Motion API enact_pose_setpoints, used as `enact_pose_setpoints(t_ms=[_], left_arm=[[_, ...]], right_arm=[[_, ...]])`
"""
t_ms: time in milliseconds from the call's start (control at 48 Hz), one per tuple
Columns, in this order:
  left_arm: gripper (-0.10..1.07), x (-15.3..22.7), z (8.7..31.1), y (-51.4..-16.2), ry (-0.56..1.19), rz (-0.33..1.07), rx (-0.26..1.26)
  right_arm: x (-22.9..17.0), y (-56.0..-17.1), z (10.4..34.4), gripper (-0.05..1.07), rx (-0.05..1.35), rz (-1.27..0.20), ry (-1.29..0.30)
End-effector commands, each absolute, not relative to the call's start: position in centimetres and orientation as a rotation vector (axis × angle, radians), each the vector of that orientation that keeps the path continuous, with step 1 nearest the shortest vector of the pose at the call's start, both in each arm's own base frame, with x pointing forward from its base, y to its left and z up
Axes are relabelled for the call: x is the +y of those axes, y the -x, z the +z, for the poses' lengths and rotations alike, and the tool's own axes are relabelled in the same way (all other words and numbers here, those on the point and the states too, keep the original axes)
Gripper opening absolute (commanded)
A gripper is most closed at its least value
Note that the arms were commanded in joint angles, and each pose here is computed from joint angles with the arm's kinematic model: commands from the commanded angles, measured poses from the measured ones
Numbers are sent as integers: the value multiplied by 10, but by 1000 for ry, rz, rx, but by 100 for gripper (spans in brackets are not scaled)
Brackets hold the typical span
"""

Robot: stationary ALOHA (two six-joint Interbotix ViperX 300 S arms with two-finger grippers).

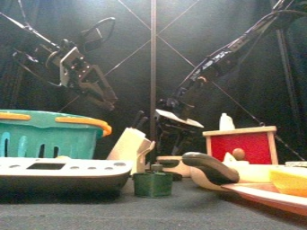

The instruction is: Place eggplant in pot

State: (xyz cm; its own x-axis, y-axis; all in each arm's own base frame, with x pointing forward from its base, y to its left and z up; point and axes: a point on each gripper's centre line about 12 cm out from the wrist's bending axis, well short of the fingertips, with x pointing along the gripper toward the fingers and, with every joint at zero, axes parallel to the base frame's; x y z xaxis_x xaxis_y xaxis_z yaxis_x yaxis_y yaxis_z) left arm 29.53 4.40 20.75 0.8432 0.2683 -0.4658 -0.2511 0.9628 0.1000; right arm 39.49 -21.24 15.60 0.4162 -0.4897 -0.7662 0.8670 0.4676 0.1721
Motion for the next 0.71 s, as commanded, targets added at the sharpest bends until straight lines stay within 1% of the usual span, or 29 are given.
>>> enact_pose_setpoints(t_ms=[0,458,688], left_arm=[[97,45,214,-299,-41,280,475],[97,46,213,-298,-45,291,476],[97,46,212,-298,-44,291,479]], right_arm=[[-214,-401,177,91,650,-907,-615],[-208,-407,184,91,647,-898,-600],[-200,-411,188,91,649,-878,-567]])
